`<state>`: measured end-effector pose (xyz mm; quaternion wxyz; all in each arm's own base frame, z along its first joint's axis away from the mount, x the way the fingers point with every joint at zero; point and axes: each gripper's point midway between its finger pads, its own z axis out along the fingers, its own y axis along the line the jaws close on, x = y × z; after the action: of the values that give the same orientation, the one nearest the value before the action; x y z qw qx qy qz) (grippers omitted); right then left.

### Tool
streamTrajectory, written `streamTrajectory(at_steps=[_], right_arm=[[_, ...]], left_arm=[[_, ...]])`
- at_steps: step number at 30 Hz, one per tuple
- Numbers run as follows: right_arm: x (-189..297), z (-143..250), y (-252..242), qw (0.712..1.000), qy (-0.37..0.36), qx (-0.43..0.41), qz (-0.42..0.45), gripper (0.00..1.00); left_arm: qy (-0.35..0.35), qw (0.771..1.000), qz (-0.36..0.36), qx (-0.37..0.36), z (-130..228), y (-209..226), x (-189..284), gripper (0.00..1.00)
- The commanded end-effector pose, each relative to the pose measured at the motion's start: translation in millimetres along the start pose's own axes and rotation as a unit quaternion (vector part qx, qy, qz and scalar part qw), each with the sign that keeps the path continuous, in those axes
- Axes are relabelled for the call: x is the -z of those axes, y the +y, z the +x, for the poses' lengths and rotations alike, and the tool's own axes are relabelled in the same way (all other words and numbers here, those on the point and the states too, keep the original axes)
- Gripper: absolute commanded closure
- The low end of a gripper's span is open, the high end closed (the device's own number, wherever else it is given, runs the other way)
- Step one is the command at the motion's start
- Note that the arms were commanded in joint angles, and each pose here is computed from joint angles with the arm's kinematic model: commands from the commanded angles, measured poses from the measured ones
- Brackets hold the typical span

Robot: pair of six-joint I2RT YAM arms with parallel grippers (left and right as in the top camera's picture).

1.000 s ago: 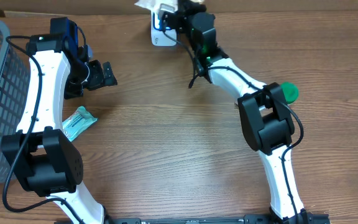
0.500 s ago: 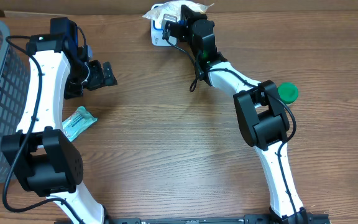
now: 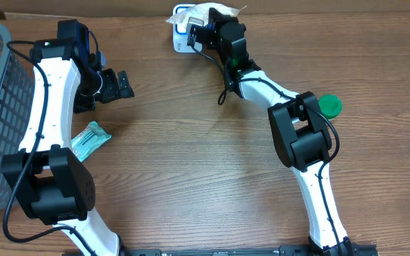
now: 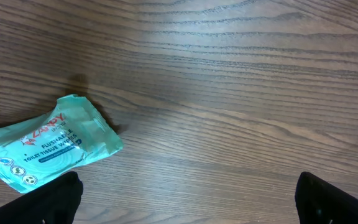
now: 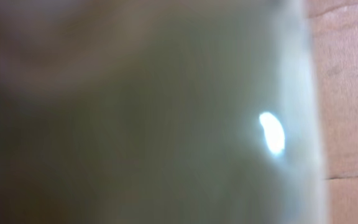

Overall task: Scan the item barcode
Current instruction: 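Hold the snack bag in front of the scanner window, then carry the snack bag right and set it down near the jar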

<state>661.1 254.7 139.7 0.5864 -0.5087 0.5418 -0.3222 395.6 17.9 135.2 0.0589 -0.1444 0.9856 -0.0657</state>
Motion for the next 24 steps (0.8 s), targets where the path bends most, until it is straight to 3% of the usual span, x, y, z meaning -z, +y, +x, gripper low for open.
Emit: streamTrajectory(at_steps=[1,11,17,21,24], right_arm=[[2.8,-3.2,-39.7,0.998,0.003,-0.043,0.037,0.96],[55.5,-36.2,-188.5,0.972,-0.017,-0.190,0.138,0.96],[108.0,-62.9,-228.8,0.941,-0.012,-0.330,0.072,0.96],[147.2,-77.1,-206.3,0.886,0.010,-0.460,-0.060,0.96],[180.3,-69.4,-167.0,0.808,0.094,-0.562,-0.152,0.96]], left_arm=[[-0.002,1.000,-0.001,-0.007,-1.9,-0.5,0.0,0.00],[-0.002,1.000,-0.001,-0.007,-1.9,-0.5,0.0,0.00],[-0.002,1.000,-0.001,-0.007,-1.9,-0.5,0.0,0.00],[-0.002,1.000,-0.001,-0.007,-1.9,-0.5,0.0,0.00],[-0.002,1.000,-0.001,-0.007,-1.9,-0.5,0.0,0.00]])
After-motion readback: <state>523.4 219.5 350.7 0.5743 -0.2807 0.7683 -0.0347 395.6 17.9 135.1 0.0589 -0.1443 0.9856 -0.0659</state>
